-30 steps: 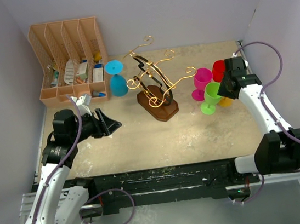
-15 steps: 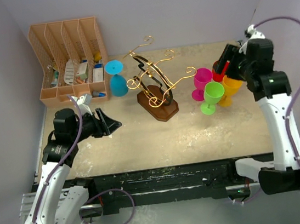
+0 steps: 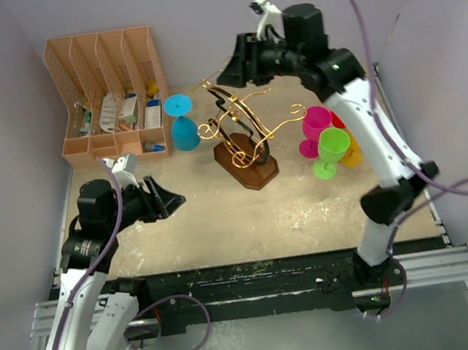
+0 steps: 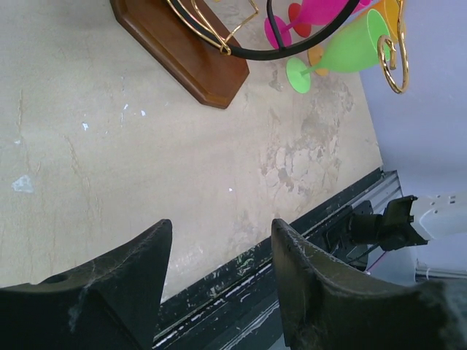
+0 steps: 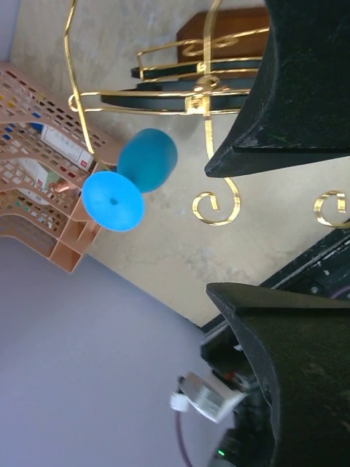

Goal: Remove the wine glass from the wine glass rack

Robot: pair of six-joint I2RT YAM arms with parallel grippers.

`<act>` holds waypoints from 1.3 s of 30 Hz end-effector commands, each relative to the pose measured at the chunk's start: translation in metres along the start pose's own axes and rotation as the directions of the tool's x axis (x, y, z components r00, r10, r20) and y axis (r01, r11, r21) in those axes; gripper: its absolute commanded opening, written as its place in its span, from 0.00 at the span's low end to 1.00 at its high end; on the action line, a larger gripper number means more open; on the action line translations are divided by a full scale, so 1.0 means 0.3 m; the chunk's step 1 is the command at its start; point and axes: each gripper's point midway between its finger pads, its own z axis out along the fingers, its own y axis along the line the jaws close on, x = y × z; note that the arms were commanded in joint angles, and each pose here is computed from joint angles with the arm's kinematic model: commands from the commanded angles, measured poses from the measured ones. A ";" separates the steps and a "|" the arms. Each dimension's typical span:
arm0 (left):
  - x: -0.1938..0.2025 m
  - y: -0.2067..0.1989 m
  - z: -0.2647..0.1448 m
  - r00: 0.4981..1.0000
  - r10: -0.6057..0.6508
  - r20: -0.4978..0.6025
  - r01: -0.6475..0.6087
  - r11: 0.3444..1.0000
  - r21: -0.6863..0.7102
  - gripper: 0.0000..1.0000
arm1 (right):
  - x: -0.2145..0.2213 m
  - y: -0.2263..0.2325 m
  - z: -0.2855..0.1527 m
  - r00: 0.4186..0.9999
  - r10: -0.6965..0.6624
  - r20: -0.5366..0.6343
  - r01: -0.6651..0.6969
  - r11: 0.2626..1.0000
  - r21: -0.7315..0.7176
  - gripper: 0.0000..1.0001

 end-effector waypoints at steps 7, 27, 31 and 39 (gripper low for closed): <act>-0.050 -0.031 -0.081 0.997 0.031 0.065 -0.029 0.999 -0.044 0.60 | 0.081 0.062 0.346 0.992 0.012 -0.125 -0.025 0.994 -0.106 0.63; -0.037 -0.020 -0.108 0.997 0.034 0.069 -0.028 0.997 -0.075 0.60 | 0.144 -0.038 0.518 0.998 0.016 -0.061 -0.010 0.994 0.109 0.59; -0.036 -0.017 -0.107 0.997 0.032 0.067 -0.026 0.997 -0.078 0.60 | 0.152 -0.045 0.546 0.998 0.035 -0.059 -0.029 0.994 0.103 0.60; -0.036 -0.018 -0.111 0.997 0.032 0.070 -0.027 0.996 -0.080 0.60 | 0.173 -0.047 0.592 0.996 0.063 -0.060 -0.058 0.995 0.082 0.59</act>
